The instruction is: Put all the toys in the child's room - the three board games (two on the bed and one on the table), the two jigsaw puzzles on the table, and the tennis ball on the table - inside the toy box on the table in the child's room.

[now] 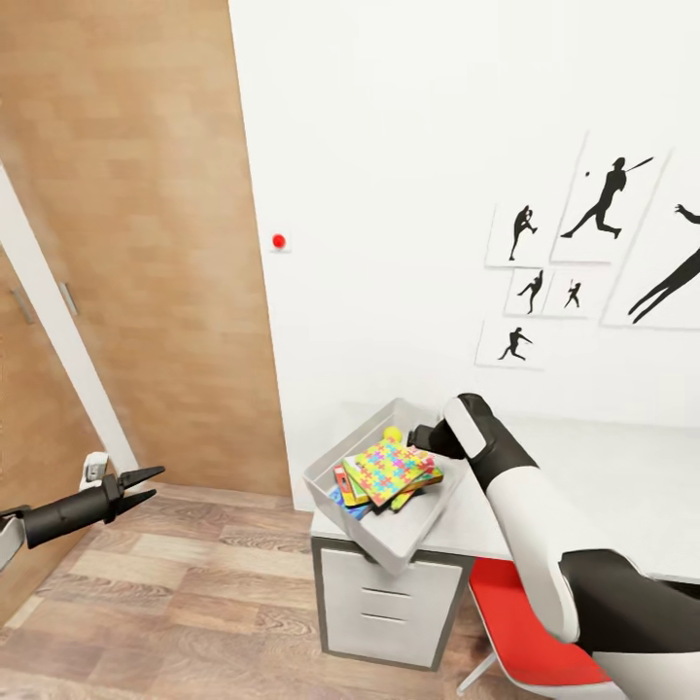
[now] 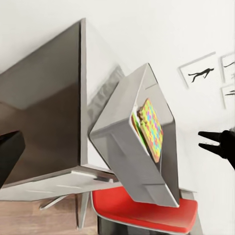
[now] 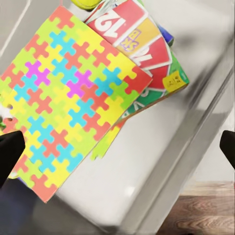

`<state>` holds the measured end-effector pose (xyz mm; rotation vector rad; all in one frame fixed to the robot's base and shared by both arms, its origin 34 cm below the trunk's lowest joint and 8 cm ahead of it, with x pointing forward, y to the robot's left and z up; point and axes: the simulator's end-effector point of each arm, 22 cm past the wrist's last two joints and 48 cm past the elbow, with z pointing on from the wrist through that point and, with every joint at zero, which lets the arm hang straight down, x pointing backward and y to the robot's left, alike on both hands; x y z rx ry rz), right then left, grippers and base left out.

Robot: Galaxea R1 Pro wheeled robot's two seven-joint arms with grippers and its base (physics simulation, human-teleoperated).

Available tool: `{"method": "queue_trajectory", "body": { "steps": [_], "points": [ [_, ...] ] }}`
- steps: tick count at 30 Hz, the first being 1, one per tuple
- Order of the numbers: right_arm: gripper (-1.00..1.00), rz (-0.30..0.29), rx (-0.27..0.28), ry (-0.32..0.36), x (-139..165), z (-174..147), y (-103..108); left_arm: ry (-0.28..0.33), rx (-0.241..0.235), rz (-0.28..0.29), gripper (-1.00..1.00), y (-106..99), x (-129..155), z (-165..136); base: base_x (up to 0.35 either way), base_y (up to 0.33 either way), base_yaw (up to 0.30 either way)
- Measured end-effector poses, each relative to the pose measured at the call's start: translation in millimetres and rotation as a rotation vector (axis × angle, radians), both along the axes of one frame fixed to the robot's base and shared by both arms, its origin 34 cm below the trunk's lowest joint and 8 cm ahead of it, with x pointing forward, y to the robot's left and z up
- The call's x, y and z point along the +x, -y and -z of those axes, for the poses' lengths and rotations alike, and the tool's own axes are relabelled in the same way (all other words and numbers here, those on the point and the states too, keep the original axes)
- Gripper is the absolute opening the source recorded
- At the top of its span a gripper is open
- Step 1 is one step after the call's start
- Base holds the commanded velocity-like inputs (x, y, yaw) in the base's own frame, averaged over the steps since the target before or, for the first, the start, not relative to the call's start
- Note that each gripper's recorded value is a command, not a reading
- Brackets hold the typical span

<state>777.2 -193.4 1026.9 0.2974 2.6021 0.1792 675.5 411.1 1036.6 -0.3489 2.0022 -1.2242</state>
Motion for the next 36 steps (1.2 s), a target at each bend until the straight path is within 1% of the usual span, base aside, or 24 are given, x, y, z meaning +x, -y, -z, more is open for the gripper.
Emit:
{"method": "queue_trajectory", "body": {
  "steps": [4, 12, 18, 19, 24, 32, 36],
  "points": [
    [1.0, 0.011, 0.014, -0.02, -7.2, 11.8, 1.7, 0.001, 0.001, 0.0, 1.0, -0.3, -0.2, -0.1, 0.0, 0.098, 0.0],
    [1.0, 0.017, 0.026, -0.013, -5.3, 8.3, 1.2, 0.003, 0.002, 0.0, 1.0, -0.6, -0.6, 0.3, 0.0, 0.016, -0.029],
    [1.0, 0.007, 0.029, 0.009, 0.5, -4.5, -1.4, 0.003, 0.002, -0.001, 1.0, -0.7, -0.3, 1.3, 0.0, 0.001, -0.213],
    [1.0, -0.003, 0.032, 0.051, 7.7, -24.4, -2.4, 0.002, 0.002, -0.001, 1.0, -0.7, -0.3, 1.4, 0.0, 0.0, -0.245],
    [1.0, -0.018, 0.028, 0.091, 13.5, -46.8, -1.4, 0.0, 0.002, -0.001, 1.0, -1.0, -0.2, 3.0, 0.0, 0.0, -0.253],
    [1.0, -0.018, 0.028, 0.104, 16.4, -52.1, 1.4, -0.004, 0.002, -0.001, 1.0, -1.3, -0.1, 5.7, 0.0, 0.006, -0.256],
    [1.0, -0.012, 0.033, 0.101, 16.9, -50.7, 2.9, -0.007, 0.001, -0.002, 1.0, -1.5, 0.1, 7.0, 0.0, 0.139, -0.257]
  ]
}}
